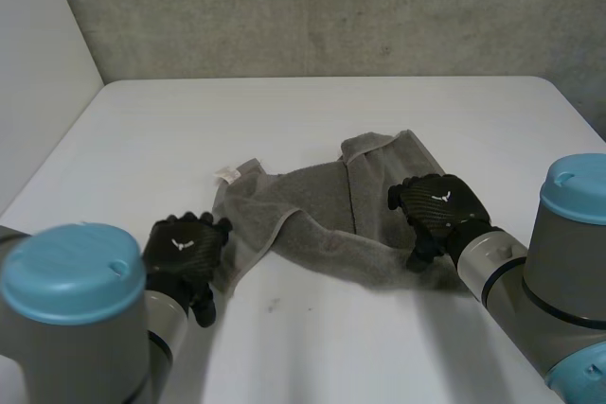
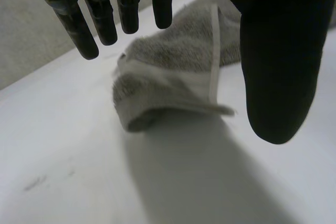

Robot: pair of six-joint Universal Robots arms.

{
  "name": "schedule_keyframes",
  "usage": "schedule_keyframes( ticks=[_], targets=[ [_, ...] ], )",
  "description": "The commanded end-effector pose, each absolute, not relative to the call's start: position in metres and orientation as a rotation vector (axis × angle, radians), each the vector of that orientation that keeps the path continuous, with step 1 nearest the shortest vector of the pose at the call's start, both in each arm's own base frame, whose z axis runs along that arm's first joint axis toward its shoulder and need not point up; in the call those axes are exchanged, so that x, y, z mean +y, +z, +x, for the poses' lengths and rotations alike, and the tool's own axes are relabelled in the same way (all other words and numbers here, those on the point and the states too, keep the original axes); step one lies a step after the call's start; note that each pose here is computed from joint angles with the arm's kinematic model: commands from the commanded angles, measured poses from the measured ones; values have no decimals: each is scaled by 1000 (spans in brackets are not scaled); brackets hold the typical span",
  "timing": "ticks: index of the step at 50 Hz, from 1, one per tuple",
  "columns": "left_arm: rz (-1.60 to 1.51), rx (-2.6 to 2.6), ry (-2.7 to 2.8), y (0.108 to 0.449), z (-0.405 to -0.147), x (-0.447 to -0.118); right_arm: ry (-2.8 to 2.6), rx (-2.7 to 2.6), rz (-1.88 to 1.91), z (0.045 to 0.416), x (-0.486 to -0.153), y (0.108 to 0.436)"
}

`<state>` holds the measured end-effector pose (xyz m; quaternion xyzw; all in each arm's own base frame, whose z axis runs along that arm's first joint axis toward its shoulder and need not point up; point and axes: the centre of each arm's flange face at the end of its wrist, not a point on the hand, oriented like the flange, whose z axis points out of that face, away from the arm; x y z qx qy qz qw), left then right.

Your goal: Fold the towel.

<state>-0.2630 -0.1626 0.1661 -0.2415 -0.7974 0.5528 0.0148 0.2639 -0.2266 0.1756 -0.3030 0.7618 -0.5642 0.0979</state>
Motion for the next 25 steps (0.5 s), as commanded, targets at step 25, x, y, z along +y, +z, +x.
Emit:
schedule_keyframes(
  ticks=[25],
  targets=[
    [-931, -2430, 1857, 122, -281, -193, -1661, 2260, -900, 263, -226, 173]
  ],
)
